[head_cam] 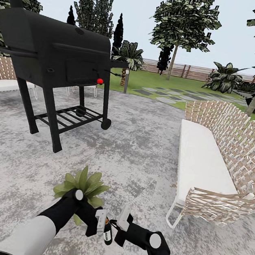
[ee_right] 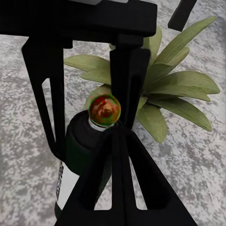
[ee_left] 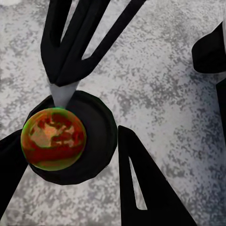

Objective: Pick up the pesticide atomizer in the garden and spray insectifuge to fully cover both potted plants in the garden.

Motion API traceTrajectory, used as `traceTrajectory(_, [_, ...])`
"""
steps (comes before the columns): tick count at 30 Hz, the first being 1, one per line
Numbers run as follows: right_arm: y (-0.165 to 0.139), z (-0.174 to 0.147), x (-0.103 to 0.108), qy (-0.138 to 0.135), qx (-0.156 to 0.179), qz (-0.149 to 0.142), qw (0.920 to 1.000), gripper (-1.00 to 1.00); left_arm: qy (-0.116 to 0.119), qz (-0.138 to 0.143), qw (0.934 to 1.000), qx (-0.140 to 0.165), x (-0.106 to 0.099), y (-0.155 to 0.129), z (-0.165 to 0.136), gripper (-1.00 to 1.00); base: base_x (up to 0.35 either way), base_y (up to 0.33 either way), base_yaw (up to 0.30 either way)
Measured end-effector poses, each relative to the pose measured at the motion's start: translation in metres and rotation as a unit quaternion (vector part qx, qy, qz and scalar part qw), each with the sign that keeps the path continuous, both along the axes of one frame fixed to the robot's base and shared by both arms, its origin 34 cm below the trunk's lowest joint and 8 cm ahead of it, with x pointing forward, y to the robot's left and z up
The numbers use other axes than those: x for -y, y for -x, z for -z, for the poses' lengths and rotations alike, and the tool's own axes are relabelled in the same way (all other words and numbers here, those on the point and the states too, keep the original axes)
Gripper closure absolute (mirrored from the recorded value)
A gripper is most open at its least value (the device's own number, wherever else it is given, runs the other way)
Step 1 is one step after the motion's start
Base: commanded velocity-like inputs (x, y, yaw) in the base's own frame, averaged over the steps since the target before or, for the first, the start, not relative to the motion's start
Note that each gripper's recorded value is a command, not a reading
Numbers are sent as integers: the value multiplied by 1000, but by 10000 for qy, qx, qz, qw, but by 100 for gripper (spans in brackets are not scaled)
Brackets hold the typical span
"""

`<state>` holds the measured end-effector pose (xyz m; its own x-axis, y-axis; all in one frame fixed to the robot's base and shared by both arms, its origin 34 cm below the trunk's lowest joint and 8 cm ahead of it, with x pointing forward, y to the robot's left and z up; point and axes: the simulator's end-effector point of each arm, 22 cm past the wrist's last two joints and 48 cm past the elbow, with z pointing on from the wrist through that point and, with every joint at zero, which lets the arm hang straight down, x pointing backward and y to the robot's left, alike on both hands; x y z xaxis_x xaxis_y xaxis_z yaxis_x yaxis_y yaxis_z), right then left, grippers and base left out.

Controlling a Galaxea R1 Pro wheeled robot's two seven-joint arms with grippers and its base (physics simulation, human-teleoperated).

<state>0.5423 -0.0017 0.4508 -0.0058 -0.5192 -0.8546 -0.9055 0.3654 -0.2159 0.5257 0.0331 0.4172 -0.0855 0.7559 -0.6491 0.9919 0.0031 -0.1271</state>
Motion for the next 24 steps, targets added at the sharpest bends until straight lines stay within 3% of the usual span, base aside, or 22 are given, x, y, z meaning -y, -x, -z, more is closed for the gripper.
traceTrajectory(9, [0, 0, 0, 2, 2, 5, 10000, 100, 54, 34, 10000, 2, 8, 1, -3, 100, 0, 0, 0])
traceTrajectory(21, [0, 1, 0, 4, -6, 4, 10000, 100, 10, -5, 10000, -40, 0, 2, 2, 100, 0, 0, 0])
traceTrajectory(22, [-2, 10, 20, 177, -21, 62, 9998, 100, -70, -288, 9995, -131, -30, 0, 12, 100, 0, 0, 0])
traceTrajectory(23, [-3, 16, 35, 305, -17, 87, 9995, 100, -549, -678, 9961, -118, -112, -11, 26, 100, 0, 0, 0])
traceTrajectory(24, [-4, 18, 43, 368, -17, 101, 9993, 100, -806, -872, 9929, -111, -156, -15, 30, 100, 0, 0, 0])
